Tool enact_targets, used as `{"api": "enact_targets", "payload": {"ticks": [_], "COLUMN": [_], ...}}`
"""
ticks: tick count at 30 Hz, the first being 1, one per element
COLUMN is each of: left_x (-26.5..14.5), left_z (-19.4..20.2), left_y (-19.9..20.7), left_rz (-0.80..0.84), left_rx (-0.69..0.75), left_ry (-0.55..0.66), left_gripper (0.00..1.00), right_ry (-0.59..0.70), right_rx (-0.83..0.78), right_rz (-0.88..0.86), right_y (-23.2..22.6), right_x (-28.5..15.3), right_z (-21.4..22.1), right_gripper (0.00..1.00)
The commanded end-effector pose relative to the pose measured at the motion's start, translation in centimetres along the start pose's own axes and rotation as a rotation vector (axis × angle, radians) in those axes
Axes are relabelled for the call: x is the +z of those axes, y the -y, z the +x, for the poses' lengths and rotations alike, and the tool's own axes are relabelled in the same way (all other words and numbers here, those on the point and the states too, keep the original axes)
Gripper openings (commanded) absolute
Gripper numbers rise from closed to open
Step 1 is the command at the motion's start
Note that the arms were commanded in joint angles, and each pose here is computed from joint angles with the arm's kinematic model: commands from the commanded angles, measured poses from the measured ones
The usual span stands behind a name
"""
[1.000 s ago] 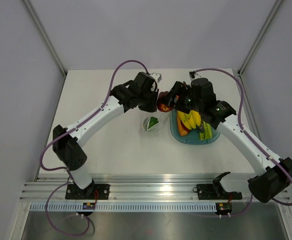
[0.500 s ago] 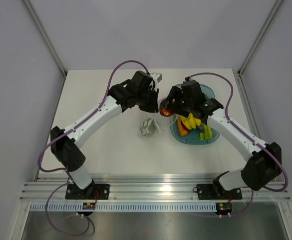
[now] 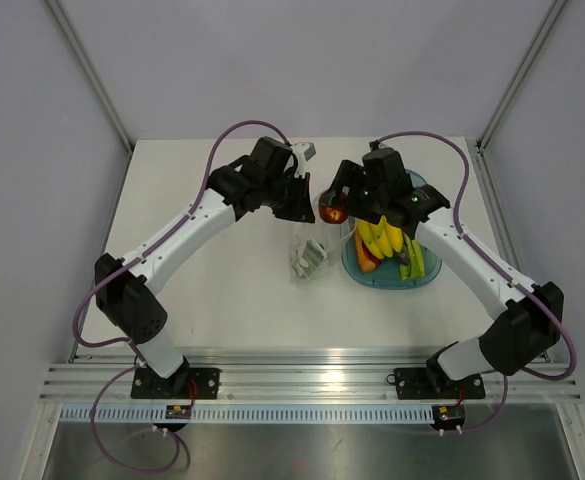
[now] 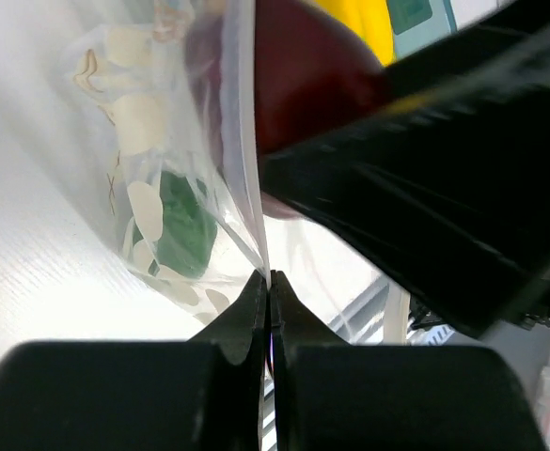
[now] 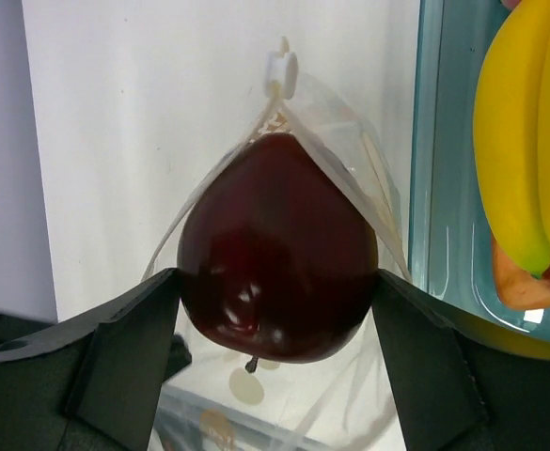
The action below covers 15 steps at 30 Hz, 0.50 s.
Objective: Place the food in the zip-top bag and seal the zipper
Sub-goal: Place the fake fruit in the zipper food storage bag.
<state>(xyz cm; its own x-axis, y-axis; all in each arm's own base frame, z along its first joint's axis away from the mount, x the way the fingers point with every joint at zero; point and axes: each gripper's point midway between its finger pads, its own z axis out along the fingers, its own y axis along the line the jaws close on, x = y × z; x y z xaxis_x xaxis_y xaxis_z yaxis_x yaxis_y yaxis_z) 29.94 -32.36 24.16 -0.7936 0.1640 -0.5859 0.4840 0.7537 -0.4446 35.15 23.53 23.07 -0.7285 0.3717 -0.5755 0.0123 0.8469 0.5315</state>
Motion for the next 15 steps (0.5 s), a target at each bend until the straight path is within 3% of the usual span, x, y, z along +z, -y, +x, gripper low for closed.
{"api": "enact_targets", "payload": {"ticks": [1,6,10,13,14,15], "left_x": [-2.2,-2.3,-2.2,-2.2,-2.2,-2.1], "left_z": [-1.8,-2.3,-2.1,-2.1,-2.1,-2.0], "left_y": [1.9,2.4,2.3,2.1,2.0,1.9], "left_rz": [0.136,0.167,0.165,0.162,0.161,0.159], "left_rx": [-0.019,-0.031,-0.033,-0.034,-0.035,-0.037], "left_ry": [0.071,0.083,0.078,0.077,0.077,0.075], "left_gripper": [0.0,0.0,0.0,0.0,0.0,0.0], "right_ry": [0.058,0.0,-0.008,0.031,0.045,0.058], "right_rx": [-0.039,-0.054,-0.052,-0.044,-0.043,-0.047], "right_rz": [-0.037,-0.014,-0.017,-0.037,-0.022,-0.017], "right_y": [-0.9,-0.4,-0.5,-0.8,-0.4,-0.3], "right_x": [-2.9,-1.7,-1.2,-2.1,-2.3,-2.7], "right_z": [-1.4,-0.2,-0.1,-0.8,-0.9,-1.1], "right_gripper": [0.89,0.98,0.99,0.9,0.81,0.78]}}
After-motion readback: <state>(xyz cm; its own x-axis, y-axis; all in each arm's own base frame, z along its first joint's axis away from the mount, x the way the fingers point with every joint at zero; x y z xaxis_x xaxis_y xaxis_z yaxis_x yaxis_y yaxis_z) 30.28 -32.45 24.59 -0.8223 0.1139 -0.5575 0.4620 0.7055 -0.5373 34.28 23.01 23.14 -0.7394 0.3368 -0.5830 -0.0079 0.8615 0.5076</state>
